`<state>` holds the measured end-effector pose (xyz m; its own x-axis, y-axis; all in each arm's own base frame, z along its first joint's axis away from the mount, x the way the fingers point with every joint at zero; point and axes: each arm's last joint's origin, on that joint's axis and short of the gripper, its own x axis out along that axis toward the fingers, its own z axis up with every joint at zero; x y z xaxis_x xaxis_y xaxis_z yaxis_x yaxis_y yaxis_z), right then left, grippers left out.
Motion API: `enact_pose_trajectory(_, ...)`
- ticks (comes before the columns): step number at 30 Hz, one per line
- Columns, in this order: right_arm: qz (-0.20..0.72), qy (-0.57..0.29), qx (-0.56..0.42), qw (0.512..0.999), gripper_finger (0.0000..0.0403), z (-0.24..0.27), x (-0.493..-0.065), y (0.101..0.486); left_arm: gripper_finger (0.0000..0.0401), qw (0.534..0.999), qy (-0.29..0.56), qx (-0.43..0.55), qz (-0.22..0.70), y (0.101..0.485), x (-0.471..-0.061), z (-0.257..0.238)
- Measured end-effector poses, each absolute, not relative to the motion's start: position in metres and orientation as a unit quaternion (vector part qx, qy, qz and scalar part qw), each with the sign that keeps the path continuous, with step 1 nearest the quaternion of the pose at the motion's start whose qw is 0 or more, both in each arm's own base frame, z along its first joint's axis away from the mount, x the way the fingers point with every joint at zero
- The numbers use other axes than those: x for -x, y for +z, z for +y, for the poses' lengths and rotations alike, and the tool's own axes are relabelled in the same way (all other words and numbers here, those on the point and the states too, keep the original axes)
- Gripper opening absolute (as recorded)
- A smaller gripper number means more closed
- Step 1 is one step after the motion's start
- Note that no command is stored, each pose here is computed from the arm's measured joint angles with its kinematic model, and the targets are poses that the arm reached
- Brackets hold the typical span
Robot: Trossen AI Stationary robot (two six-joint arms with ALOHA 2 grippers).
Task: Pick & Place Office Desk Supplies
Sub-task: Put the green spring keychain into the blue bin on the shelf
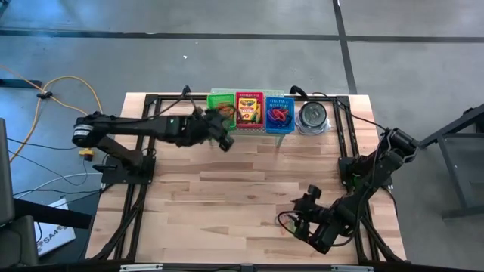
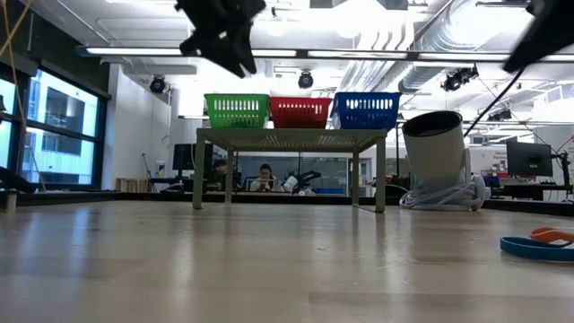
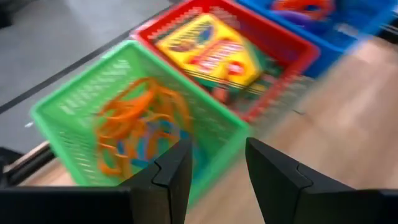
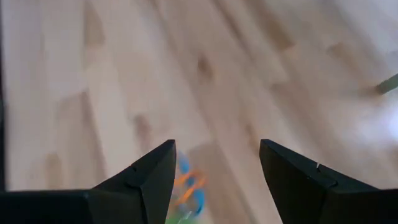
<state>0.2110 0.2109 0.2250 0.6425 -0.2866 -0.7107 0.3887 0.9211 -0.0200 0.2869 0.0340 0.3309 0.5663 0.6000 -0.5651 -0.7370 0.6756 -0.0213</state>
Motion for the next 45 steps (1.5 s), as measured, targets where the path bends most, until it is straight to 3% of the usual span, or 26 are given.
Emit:
enact_pose_trajectory(7,0.458,-0.139,-0.135,0.868,0.0222,0.221,-0.203,0.222,0.0143,0.906,0.278,0.140,0.286,0.328,-0.290,-0.023)
enact_pose_trajectory(12,0.488,-0.159,-0.183,0.838,0.0217,0.225,-0.192,0.212,0.0143,0.916,0.208,0.176,0.294,0.317,-0.297,-0.072)
enact_pose_trajectory(18,0.505,-0.202,-0.214,0.812,0.0211,0.215,-0.181,0.185,0.0143,0.930,0.126,0.140,0.315,0.293,-0.304,-0.132)
enact_pose_trajectory(24,0.519,-0.165,-0.250,0.801,0.0210,0.212,-0.177,0.157,0.0143,0.934,0.086,0.099,0.333,0.258,-0.316,-0.171)
enact_pose_trajectory(31,0.499,-0.132,-0.226,0.826,0.0210,0.211,-0.178,0.150,0.0143,0.932,0.086,0.065,0.346,0.225,-0.335,-0.178)
enact_pose_trajectory(39,0.482,-0.157,-0.193,0.840,0.0210,0.204,-0.181,0.148,0.0143,0.930,0.092,0.087,0.344,0.222,-0.348,-0.163)
enact_pose_trajectory(45,0.490,-0.100,-0.125,0.857,0.0210,0.211,-0.184,0.141,0.0143,0.928,0.074,0.104,0.351,0.223,-0.351,-0.158)
